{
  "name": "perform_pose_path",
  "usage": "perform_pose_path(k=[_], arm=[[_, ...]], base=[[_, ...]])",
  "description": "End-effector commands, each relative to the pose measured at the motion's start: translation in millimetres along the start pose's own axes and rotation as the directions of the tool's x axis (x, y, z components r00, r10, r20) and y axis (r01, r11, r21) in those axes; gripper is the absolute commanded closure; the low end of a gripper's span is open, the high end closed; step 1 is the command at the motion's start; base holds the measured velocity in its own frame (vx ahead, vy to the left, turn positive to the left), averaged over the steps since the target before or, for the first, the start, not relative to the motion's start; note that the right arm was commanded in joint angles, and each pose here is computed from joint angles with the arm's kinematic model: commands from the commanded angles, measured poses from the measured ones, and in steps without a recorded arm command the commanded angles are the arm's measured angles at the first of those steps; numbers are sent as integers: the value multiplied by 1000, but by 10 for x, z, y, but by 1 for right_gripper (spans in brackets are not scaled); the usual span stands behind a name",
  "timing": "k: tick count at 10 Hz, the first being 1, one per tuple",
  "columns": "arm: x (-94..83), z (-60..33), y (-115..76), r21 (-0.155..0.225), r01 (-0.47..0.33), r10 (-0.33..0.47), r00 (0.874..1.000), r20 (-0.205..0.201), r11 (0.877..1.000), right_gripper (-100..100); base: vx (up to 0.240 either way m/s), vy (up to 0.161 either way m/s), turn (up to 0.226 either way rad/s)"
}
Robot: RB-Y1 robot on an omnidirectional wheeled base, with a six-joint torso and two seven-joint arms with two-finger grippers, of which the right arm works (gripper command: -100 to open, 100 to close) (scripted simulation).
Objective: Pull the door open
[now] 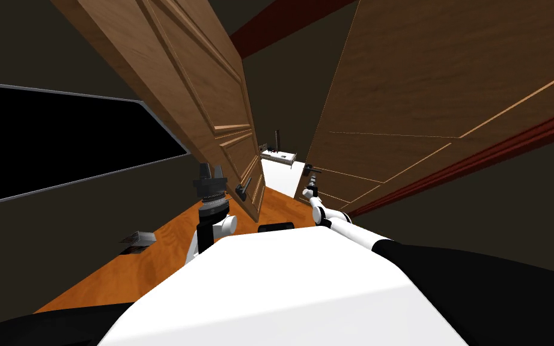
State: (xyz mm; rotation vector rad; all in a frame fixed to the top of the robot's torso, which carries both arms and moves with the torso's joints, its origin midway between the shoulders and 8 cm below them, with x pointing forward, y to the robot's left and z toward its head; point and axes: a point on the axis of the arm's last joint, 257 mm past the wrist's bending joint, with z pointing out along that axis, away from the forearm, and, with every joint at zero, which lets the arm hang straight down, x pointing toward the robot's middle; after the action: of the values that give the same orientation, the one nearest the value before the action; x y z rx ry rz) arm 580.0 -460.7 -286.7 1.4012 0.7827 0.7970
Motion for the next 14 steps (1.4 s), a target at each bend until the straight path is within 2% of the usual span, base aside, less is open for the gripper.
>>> perform_pose_path(k=[1, 3, 4, 5, 7, 9, 10, 12, 13, 14], arm=[[13, 9, -48, 18, -1, 1, 1000, 6, 1000, -100], [15, 7, -50, 19, -1, 1, 1000, 5, 1000, -100], [-238, 42, -71, 21, -1, 1, 999, 33, 1000, -100], [-328, 53, -77, 22, -2, 1, 999, 42, 1000, -100], [-747, 95, -88, 23, -2, 0, 996, 86, 1000, -100], [-747, 95, -88, 23, -2, 0, 996, 86, 1000, -100], [-1055, 116, -83, 23, -2, -1, 993, 118, 1000, -100], [-1055, 116, -83, 23, -2, -1, 993, 118, 1000, -100], [-1285, 126, -71, 21, -2, -1, 990, 142, 1000, -100], [-1285, 126, -71, 21, -2, -1, 990, 142, 1000, -100]], base=[[19, -49, 79], [14, -29, 34], [87, 4, 213], [134, -9, 189], [153, -53, 227], [83, -36, 24], [130, -50, 213], [75, -46, 55], [77, -71, 150], [87, -88, 73]])
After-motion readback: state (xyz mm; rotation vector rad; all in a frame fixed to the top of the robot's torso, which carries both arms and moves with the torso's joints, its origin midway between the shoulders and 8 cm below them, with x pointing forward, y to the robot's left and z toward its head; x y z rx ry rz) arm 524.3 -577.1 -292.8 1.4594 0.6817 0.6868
